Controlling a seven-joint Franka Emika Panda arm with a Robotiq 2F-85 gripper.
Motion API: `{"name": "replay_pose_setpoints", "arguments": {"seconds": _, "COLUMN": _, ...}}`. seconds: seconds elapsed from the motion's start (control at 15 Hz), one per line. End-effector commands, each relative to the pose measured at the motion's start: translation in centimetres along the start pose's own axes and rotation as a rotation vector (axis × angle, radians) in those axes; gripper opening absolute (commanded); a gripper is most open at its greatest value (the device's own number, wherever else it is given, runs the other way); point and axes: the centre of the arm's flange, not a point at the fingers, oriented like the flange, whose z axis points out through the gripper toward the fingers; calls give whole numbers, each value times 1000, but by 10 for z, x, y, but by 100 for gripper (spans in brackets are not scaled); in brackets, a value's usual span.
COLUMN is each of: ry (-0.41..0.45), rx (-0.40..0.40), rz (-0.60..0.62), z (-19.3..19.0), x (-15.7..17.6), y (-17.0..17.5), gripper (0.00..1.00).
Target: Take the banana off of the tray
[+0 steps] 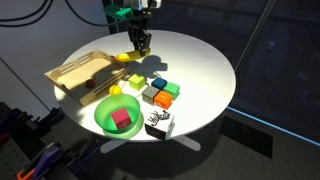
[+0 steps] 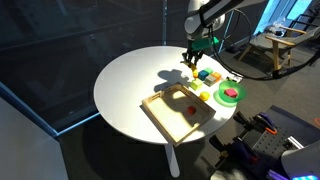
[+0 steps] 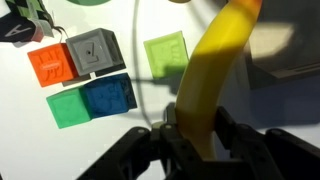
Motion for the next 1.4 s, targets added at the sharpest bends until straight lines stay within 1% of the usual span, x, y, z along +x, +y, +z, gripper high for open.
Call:
{"name": "replay_pose_setpoints", "arguments": {"seconds": 0.0, "ry": -13, "rx": -18, "rz": -37, "z": -2, "x": 31, "y": -2, "gripper": 17}}
{"name": "replay_pose_setpoints", "arguments": {"seconds": 0.47, "ry": -15, "rx": -12, "rz": -52, "z": 19, "x": 57, "y": -5, "gripper": 17}}
{"name": "replay_pose_setpoints", "arguments": {"seconds": 1.0, "ry": -32, "rx": -15, "rz": -74, "z": 45, "x": 61, "y": -10, "gripper": 17}}
{"name": "replay_pose_setpoints", "arguments": {"seconds": 1.07, "ry": -33, "rx": -15, "rz": -73, "z": 46, "x": 60, "y": -10, "gripper": 39}}
{"name": "replay_pose_setpoints", "arguments": {"seconds": 1.13, "ry": -35, "rx": -11, "rz": -71, "z": 46, "x": 60, "y": -11, "gripper": 66}}
{"name": "replay_pose_setpoints", "arguments": {"seconds": 1.2, "ry": -34, "rx": -12, "rz": -74, "z": 45, "x": 58, "y": -11, "gripper": 67}}
{"name": "replay_pose_setpoints", "arguments": {"seconds": 1.33, "ry": -31, "rx": -16, "rz": -77, "z": 44, "x": 57, "y": -12, "gripper": 82}}
